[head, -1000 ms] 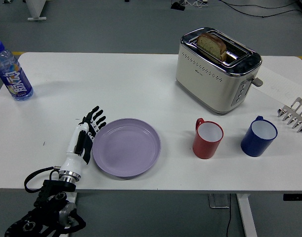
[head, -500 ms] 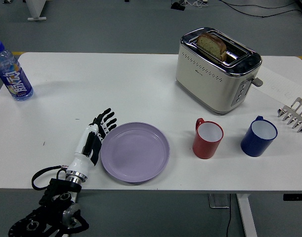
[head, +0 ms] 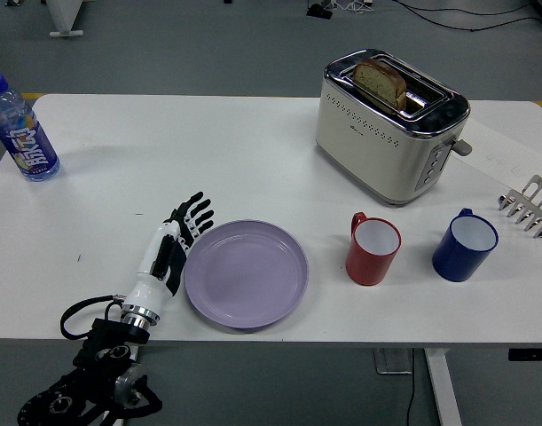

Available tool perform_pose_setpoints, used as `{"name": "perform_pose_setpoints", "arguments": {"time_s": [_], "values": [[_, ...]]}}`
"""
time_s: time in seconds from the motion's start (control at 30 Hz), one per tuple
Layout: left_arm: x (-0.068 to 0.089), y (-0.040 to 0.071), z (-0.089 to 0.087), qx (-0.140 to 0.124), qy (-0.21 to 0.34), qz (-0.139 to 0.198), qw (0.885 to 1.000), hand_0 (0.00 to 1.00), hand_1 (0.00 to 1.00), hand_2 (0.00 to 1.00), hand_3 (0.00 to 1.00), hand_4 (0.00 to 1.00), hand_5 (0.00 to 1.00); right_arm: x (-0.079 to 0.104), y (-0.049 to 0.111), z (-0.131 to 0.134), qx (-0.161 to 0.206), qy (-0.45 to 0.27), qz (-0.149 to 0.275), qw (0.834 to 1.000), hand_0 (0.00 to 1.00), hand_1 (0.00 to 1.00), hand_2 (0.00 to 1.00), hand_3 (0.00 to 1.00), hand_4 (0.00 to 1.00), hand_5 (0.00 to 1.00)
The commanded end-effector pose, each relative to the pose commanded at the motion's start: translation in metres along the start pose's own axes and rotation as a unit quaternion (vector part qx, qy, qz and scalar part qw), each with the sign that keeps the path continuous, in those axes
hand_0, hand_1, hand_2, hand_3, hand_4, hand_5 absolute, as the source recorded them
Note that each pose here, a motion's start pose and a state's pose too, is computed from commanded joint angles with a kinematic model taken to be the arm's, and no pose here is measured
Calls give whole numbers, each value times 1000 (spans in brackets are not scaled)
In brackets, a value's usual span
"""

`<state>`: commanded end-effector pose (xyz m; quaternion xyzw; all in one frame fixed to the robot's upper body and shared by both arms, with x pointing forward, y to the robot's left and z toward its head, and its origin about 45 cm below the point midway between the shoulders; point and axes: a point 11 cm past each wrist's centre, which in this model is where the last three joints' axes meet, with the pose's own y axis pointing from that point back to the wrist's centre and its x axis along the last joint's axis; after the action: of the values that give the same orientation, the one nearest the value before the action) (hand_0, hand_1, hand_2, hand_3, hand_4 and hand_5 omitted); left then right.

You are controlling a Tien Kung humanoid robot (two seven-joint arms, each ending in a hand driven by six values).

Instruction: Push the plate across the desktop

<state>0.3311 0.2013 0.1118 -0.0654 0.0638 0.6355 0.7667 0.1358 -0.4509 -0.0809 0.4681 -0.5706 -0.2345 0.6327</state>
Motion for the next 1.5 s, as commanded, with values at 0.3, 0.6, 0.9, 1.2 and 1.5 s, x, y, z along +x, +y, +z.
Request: {"name": "perform_pose_setpoints", "arguments": {"time_s": [0.3,0.6,0.9,1.2,1.5], "values": [[0,-2,2,-4,2,-1,1000,828,876,906,902,595,998,-1,0,-4,2,4,-1,1000,639,615,666,603,195,93],[7,-5,9,-15,-3,15,1000,825,870,904,895,598,998,0,0,-3,2,4,0,1000,639,614,666,602,195,93],[42,-13,42,-58,-32,59,996,822,868,898,893,600,998,0,0,-1,1,2,0,1000,639,614,666,603,195,92],[114,-6,85,-90,-55,143,984,761,797,788,744,608,998,0,0,1,-1,-1,-1,1000,640,614,665,603,195,92],[180,13,115,-77,-34,189,978,756,792,780,740,615,998,-2,0,5,-5,-2,-2,1000,640,614,666,603,195,92]]}}
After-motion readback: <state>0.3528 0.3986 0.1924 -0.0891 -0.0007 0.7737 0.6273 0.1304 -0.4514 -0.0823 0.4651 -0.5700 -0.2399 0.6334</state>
